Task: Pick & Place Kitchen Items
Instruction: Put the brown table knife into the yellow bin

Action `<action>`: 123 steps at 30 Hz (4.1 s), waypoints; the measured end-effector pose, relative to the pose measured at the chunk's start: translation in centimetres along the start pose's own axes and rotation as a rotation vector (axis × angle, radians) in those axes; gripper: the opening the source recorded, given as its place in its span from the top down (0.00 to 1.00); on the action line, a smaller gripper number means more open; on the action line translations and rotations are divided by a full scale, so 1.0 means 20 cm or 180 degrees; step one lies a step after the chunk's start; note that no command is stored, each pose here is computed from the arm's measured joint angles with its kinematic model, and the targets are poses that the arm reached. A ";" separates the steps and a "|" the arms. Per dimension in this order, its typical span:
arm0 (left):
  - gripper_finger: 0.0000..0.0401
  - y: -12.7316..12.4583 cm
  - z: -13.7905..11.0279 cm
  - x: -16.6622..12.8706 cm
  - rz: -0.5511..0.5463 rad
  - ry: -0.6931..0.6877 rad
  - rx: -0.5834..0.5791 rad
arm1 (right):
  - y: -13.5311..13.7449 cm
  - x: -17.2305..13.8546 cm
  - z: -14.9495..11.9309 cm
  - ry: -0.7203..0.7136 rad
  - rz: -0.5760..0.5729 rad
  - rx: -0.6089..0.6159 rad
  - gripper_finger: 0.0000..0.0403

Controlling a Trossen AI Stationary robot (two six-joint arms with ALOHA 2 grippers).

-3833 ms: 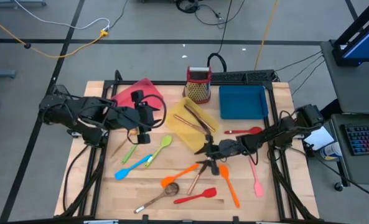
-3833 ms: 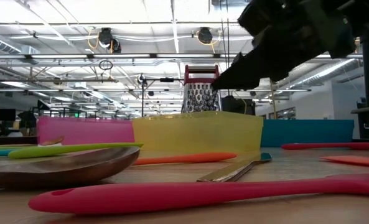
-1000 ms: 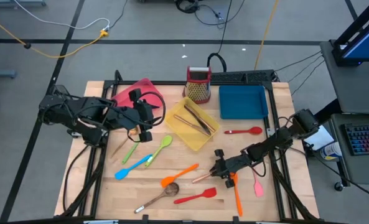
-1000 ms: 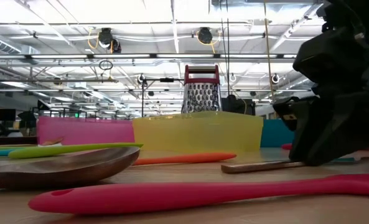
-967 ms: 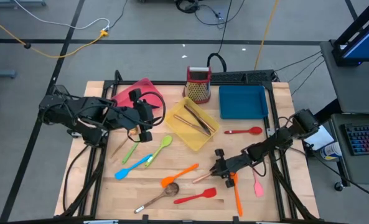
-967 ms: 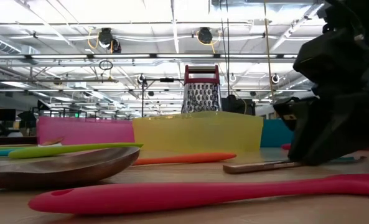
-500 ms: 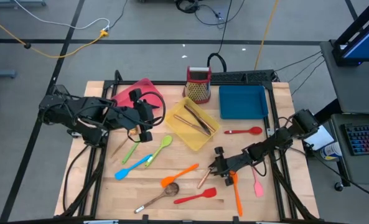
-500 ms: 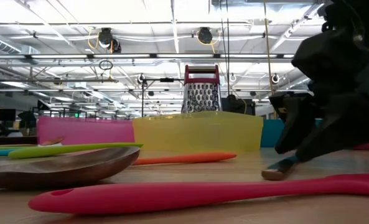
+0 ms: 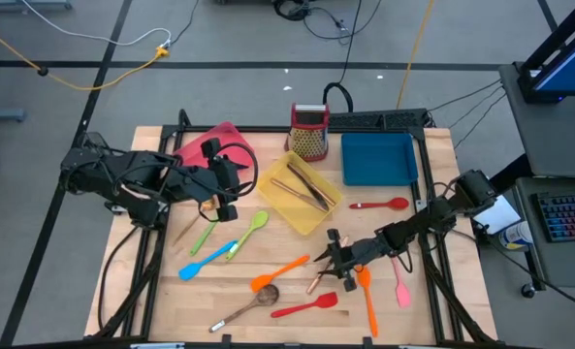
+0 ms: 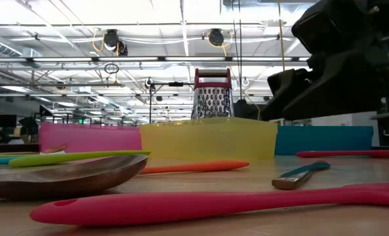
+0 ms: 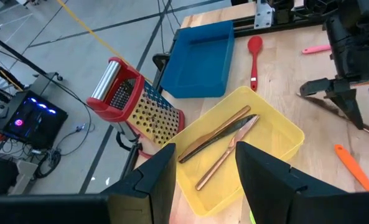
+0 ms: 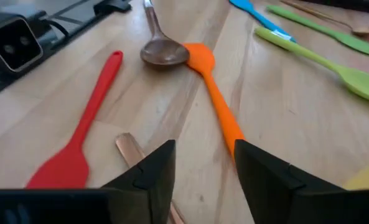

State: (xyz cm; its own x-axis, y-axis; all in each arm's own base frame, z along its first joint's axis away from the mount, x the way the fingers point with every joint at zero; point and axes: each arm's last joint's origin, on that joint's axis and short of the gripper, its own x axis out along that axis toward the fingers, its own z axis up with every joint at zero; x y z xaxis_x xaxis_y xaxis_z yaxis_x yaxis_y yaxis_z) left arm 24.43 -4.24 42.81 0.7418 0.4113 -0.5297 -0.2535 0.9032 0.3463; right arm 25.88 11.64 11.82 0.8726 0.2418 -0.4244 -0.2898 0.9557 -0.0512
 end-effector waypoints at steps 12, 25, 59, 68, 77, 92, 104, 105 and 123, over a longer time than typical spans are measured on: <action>0.57 0.00 0.00 0.00 0.0000 0.0001 0.0007 | 0.03 0.16 -0.08 0.0101 0.0282 -0.0223 0.54; 0.57 0.00 0.00 0.00 0.0000 0.0001 0.0010 | -0.01 0.21 -0.18 0.0276 0.0638 -0.0463 0.56; 0.57 0.00 0.00 0.00 0.0001 0.0001 0.0008 | -0.11 0.22 -0.20 0.0227 0.1105 -0.0784 0.60; 0.57 0.00 0.00 0.00 0.0026 0.0001 0.0011 | -0.14 0.25 -0.29 0.0286 0.1267 -0.0749 0.78; 0.57 0.01 0.00 0.00 0.0076 0.0004 0.0015 | -0.18 0.26 -0.30 0.0227 0.1166 -0.0571 0.89; 0.57 0.01 0.00 0.00 0.0077 0.0006 0.0037 | -0.19 0.26 -0.21 -0.0300 0.1121 -0.0258 0.88; 0.57 0.01 0.00 0.00 0.0077 0.0007 0.0037 | -0.19 0.23 -0.12 -0.0481 0.1114 -0.0374 0.88; 0.57 0.01 0.00 0.00 0.0078 0.0007 0.0036 | -0.20 0.22 -0.11 -0.0495 0.1108 -0.0411 0.88; 0.57 0.01 0.00 0.00 0.0079 0.0007 0.0090 | -0.25 0.05 0.16 -0.0571 0.0191 -0.0786 0.87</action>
State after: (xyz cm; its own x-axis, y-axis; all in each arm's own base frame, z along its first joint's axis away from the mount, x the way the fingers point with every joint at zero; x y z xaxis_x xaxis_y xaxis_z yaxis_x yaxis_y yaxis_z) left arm 24.43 -4.11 42.82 0.7341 0.4339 -0.5223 -0.2543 0.8889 0.3810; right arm 29.49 7.68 14.47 0.9002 0.3434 -0.2680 -0.4105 0.8745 -0.2584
